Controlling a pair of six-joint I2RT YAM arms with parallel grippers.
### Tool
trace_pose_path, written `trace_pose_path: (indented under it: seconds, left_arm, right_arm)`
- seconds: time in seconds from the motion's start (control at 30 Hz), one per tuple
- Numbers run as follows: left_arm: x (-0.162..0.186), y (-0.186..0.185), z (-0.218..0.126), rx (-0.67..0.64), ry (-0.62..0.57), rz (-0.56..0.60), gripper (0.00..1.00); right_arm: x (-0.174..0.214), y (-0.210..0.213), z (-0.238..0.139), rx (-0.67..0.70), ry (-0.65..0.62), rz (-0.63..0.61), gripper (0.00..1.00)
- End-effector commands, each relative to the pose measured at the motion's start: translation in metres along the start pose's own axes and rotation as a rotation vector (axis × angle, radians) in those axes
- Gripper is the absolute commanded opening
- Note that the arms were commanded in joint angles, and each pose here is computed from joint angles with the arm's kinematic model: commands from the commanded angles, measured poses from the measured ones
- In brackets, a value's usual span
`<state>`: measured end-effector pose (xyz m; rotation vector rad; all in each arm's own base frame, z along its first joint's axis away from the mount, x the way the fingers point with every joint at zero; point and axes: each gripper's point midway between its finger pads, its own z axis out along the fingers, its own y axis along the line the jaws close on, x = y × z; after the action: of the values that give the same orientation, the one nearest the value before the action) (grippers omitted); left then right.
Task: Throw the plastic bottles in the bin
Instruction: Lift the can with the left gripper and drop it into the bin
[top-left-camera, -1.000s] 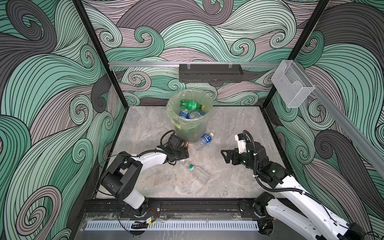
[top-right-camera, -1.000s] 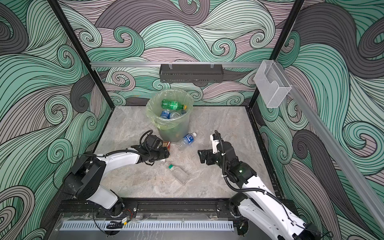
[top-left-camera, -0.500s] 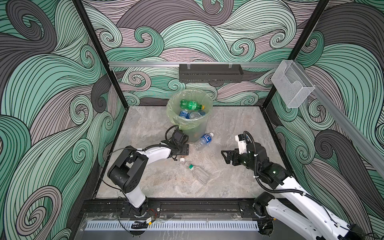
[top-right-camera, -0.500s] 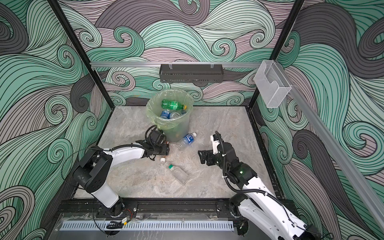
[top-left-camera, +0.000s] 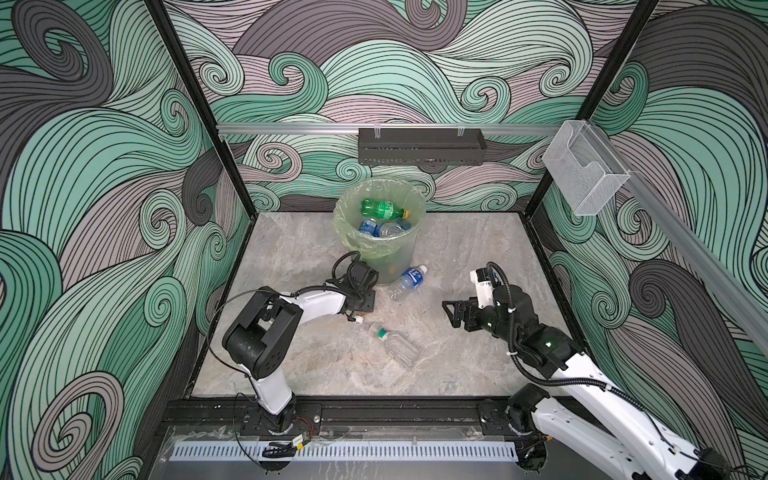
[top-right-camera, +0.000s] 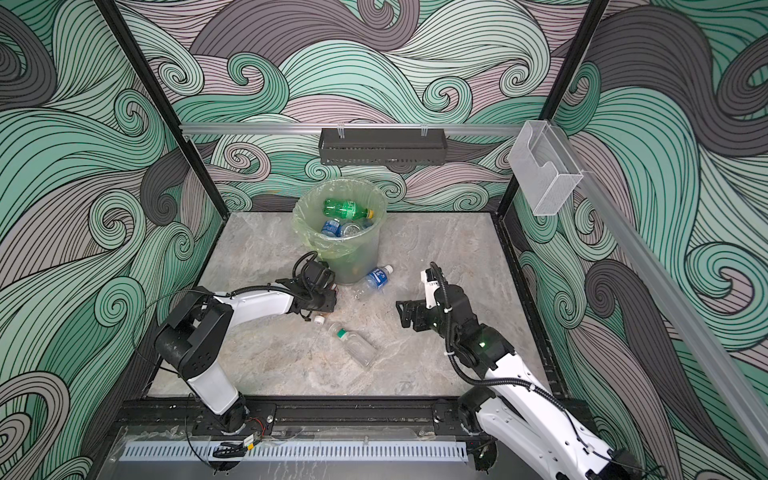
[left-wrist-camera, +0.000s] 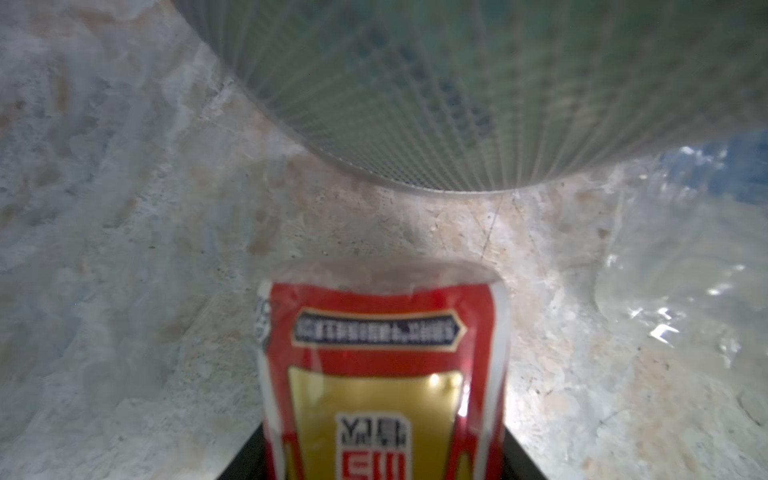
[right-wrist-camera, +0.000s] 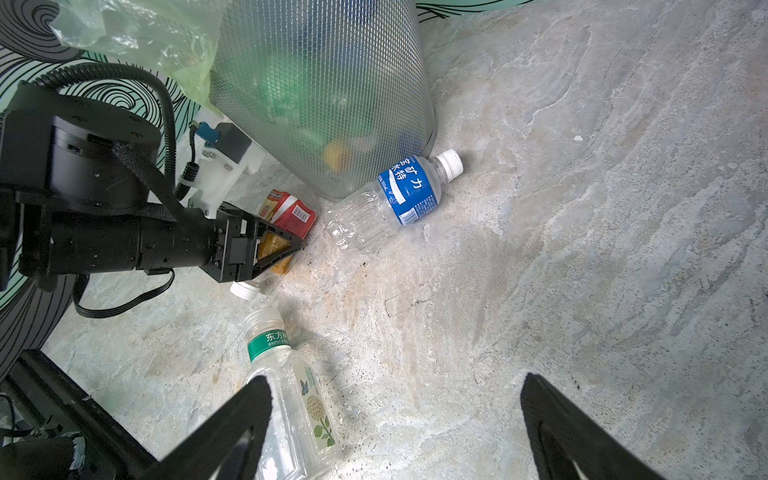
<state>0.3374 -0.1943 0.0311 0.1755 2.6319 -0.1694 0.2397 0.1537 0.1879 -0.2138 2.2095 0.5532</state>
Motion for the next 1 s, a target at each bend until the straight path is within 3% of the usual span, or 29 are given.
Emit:
trace_pose_path:
  seconds: [0.0,0.2,0.5,0.77,0.97]
  left_arm:
    - [0.000,0.005,-0.021,-0.009,-0.033,-0.027,0.51]
    - [0.016,0.017,-0.054,0.018,-0.085,-0.064,0.49]
    - [0.020,0.038,-0.131,0.075,-0.292,-0.139,0.50]
    - [-0.010,0.041,-0.238,0.210,-0.602,-0.137,0.52]
    - [-0.032,0.026,-0.283,0.266,-0.621,-0.071,0.55]
  right_arm:
    - [-0.001,-0.004,0.000,0.014,-0.012,0.008,0.94]
    - [0.000,-0.004,0.002,0.014,-0.010,0.007,0.94]
    - [-0.008,0.002,0.012,-0.008,-0.018,0.009,0.94]
    - [-0.013,0.008,0.017,-0.026,-0.001,0.006,0.93]
    - [-0.011,0.009,0.020,-0.034,0.002,0.012,0.92]
